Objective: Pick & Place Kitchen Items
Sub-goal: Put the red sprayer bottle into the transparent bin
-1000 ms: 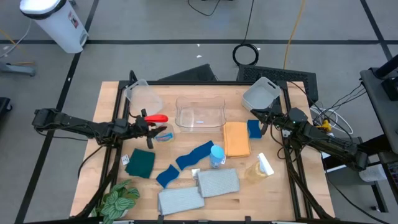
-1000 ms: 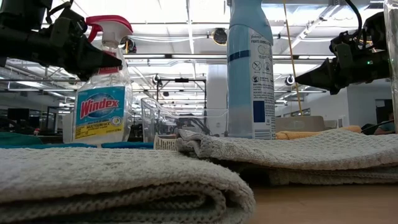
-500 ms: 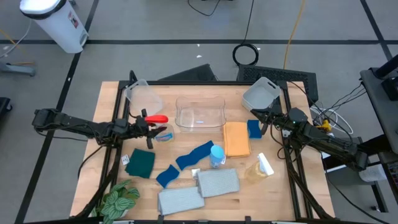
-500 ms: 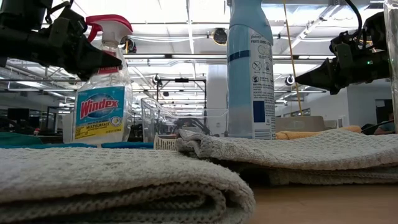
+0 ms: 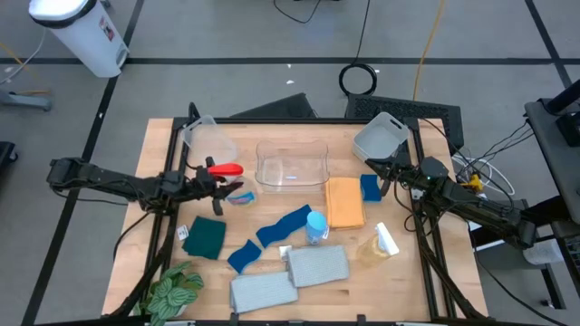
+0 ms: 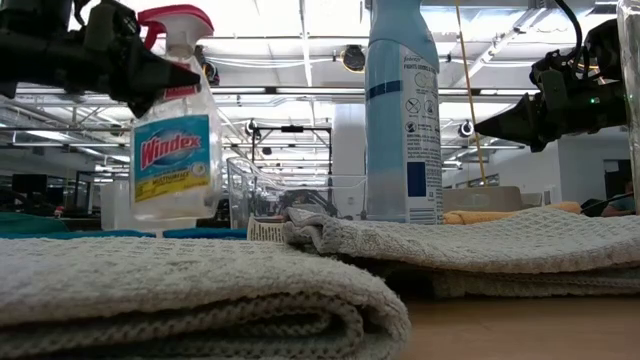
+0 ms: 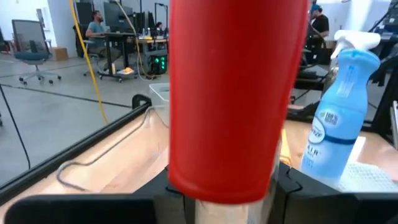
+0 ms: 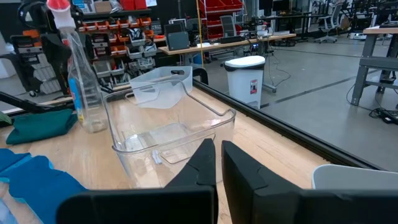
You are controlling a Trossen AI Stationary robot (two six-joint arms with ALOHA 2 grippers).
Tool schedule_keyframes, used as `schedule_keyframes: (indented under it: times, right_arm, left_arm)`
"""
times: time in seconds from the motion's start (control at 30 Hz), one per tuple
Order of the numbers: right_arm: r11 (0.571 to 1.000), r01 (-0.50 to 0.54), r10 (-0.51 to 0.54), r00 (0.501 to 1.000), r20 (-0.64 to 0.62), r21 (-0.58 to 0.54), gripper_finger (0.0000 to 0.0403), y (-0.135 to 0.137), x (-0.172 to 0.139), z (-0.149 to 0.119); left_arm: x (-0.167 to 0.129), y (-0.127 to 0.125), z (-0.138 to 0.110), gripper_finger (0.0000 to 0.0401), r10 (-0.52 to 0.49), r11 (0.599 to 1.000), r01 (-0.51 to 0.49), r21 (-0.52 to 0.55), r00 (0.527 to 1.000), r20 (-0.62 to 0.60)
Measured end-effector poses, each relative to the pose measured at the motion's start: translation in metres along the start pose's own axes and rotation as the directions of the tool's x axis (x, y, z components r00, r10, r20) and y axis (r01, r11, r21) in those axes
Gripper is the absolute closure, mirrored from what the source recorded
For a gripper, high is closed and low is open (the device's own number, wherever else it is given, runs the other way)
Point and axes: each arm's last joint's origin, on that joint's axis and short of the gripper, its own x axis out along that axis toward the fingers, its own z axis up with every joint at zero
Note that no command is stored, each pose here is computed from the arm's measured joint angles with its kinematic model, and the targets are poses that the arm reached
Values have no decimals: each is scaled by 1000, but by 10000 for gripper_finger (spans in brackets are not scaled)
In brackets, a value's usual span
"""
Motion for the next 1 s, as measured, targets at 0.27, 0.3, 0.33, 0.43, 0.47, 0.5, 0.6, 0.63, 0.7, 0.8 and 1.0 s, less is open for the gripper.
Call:
schedule_keyframes:
  times: [0.27, 0.3, 0.33, 0.43, 0.47, 0.5, 0.6, 0.63, 0.7, 0.8, 1.0]
  right_arm:
    - [1000, 0, 0, 1000, 0, 0, 399, 0, 0, 0]
    - [1000, 0, 0, 1000, 0, 0, 399, 0, 0, 0]
    - [1000, 0, 0, 1000, 0, 0, 399, 0, 0, 0]
    - [1000, 0, 0, 1000, 0, 0, 399, 0, 0, 0]
    - [1000, 0, 0, 1000, 0, 0, 399, 0, 0, 0]
    - [1000, 0, 0, 1000, 0, 0, 399, 0, 0, 0]
    - [1000, 0, 0, 1000, 0, 0, 399, 0, 0, 0]
    - [1000, 0, 0, 1000, 0, 0, 399, 0, 0, 0]
    - [1000, 0, 0, 1000, 0, 0, 399, 0, 0, 0]
    - [1000, 0, 0, 1000, 0, 0, 399, 0, 0, 0]
    - [1000, 0, 0, 1000, 0, 0, 399, 0, 0, 0]
  left_arm:
    - [6, -4, 23, 293, 0, 1000, 0, 13, 1000, -5]
    - [7, -4, 27, 293, 1, 1000, -1, 19, 1000, -11]
    - [8, -5, 31, 293, 1, 1000, -1, 24, 1000, -14]
    - [10, -6, 41, 293, 1, 999, 0, 40, 1000, -12]
    - [10, -6, 44, 293, 1, 999, 0, 46, 1000, -9]
    - [11, -7, 47, 293, 0, 999, 0, 50, 1000, -4]
    - [11, -7, 55, 293, -1, 998, 0, 63, 1000, 19]
    - [12, -7, 57, 293, -1, 998, 0, 65, 1000, 24]
    - [12, -8, 60, 293, -2, 997, -1, 72, 999, 34]
    - [13, -8, 66, 293, -2, 997, -1, 72, 999, 48]
    - [19, -11, 79, 293, 6, 995, -12, 98, 998, 62]
